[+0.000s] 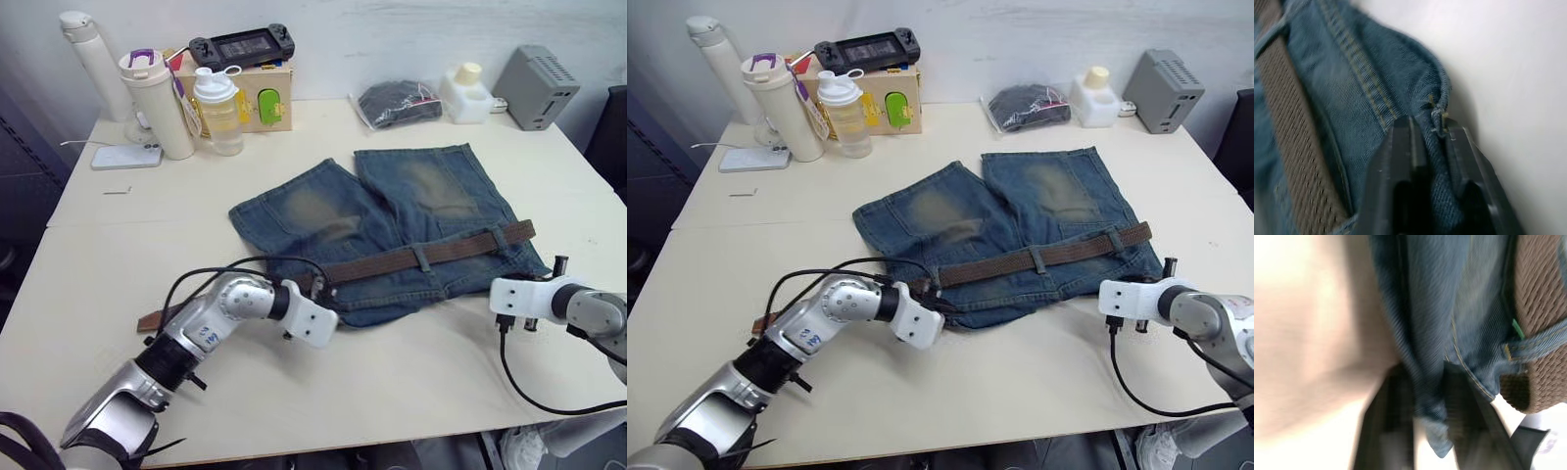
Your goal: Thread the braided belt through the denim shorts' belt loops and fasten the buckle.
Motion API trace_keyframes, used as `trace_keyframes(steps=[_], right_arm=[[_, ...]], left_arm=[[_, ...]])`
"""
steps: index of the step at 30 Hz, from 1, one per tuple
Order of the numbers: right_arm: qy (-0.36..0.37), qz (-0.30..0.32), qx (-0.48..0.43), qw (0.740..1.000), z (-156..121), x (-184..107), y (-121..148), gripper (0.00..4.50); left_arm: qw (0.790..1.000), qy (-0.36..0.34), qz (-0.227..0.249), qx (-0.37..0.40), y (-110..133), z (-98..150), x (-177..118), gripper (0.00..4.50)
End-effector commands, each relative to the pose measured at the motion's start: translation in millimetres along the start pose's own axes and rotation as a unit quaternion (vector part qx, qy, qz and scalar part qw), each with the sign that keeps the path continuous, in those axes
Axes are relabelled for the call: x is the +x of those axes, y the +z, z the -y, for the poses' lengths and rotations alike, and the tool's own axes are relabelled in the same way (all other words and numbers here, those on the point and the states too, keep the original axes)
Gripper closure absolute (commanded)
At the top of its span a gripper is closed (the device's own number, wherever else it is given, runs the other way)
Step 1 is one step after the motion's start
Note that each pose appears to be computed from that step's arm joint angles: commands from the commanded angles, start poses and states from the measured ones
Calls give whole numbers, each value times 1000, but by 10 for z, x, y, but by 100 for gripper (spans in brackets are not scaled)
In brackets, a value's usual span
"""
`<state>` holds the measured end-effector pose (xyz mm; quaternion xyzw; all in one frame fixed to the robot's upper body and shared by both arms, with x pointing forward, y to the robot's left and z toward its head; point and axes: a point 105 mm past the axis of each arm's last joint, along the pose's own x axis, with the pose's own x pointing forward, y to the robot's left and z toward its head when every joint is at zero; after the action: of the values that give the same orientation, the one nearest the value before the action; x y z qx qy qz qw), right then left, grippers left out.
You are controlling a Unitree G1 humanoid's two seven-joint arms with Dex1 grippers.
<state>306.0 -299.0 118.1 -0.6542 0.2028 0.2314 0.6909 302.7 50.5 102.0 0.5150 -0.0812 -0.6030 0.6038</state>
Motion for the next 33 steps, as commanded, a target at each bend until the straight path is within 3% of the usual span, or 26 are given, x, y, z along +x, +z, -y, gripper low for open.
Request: trace_keyframes(steps=[1, 7, 13, 24, 33], right_arm=[[7, 20, 22, 1000, 57, -93, 156, 444], [-18, 57, 58, 997, 216, -102, 528, 444], [-60, 38, 55, 996, 270, 190, 675, 444], [-8, 74, 55, 996, 39, 301, 911, 444], [2, 100, 81, 992, 4, 177, 1056, 444]], left_arm=[[994, 48, -70, -69, -470, -28, -348, 434], [989, 74, -99, -85, -679, 54, -672, 434], [981, 75, -156, -84, -975, 223, -909, 434], [974, 38, -223, -17, -1269, 374, -1076, 434], [966, 34, -258, 6, -1337, 373, -1352, 434]])
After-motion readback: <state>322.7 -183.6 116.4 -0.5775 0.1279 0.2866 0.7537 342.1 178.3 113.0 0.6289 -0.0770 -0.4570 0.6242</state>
